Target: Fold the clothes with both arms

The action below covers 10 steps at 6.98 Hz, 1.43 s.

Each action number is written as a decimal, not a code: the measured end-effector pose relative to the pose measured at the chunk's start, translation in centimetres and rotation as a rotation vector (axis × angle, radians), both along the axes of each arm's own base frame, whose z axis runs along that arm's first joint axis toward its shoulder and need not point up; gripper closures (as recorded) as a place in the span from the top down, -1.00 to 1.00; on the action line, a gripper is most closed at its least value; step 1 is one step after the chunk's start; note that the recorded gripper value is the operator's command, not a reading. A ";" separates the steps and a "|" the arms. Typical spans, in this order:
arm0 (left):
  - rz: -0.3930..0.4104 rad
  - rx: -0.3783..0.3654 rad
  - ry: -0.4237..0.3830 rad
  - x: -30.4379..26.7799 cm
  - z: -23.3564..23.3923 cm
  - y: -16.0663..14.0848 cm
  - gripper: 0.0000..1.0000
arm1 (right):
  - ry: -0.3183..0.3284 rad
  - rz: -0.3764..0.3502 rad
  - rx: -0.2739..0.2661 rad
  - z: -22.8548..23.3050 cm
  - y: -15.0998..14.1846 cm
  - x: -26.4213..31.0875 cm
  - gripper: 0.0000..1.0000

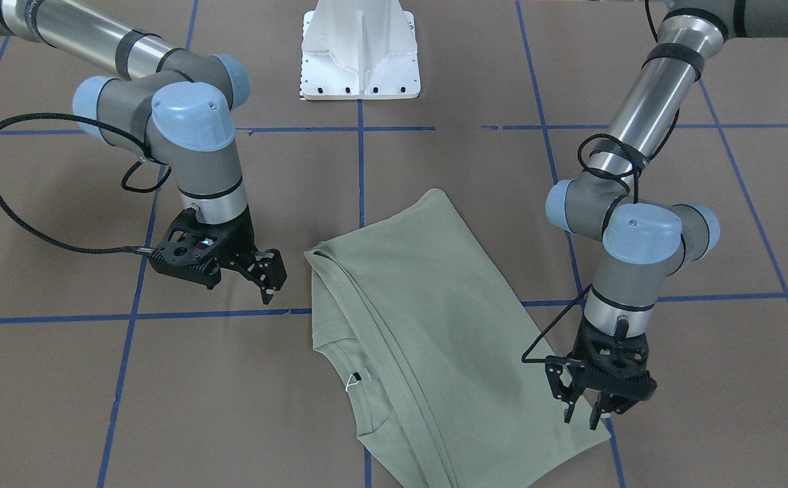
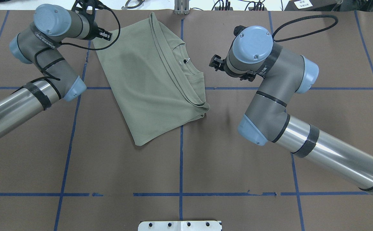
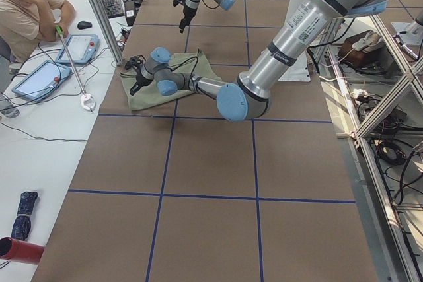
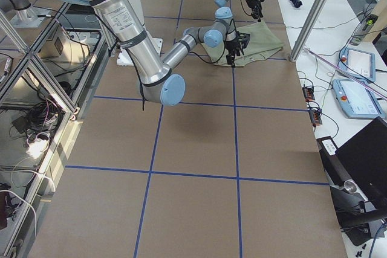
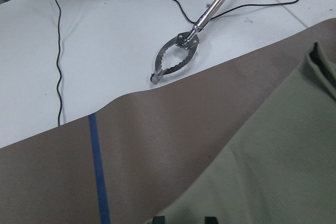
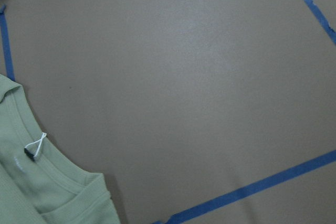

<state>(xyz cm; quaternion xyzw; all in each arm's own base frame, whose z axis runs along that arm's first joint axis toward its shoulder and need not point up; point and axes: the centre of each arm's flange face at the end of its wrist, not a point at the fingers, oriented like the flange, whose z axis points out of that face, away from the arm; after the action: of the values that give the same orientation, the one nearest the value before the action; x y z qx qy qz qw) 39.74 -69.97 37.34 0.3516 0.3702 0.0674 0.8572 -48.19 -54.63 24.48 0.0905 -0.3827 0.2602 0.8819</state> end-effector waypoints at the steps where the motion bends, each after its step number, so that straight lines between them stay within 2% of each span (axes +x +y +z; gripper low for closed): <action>1: 0.034 0.003 0.029 -0.7 0.1 1.3 1.00 | -0.026 0.055 -0.018 -0.9 0.0 -2.3 0.70; 3: 0.050 0.010 0.049 -1.4 0.4 2.4 1.00 | -0.064 0.101 -0.023 -0.3 -0.6 -6.9 0.62; 4: 0.053 0.010 0.050 -1.3 0.5 2.6 1.00 | -0.062 0.095 -0.025 0.2 -0.1 -8.5 0.51; 6: 0.057 0.007 0.048 -1.2 1.0 2.9 1.00 | -0.042 0.078 -0.021 0.9 1.6 -10.9 0.44; 10: 0.062 0.006 0.046 -0.9 1.3 3.1 1.00 | -0.005 0.067 -0.004 2.1 2.8 -12.6 -0.02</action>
<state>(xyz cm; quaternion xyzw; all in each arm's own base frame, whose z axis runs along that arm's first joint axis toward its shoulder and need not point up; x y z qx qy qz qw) 38.85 -66.90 38.66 0.3439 0.4003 0.0868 0.8450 -60.79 -51.86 26.59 0.1005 -0.3812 0.2904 0.8719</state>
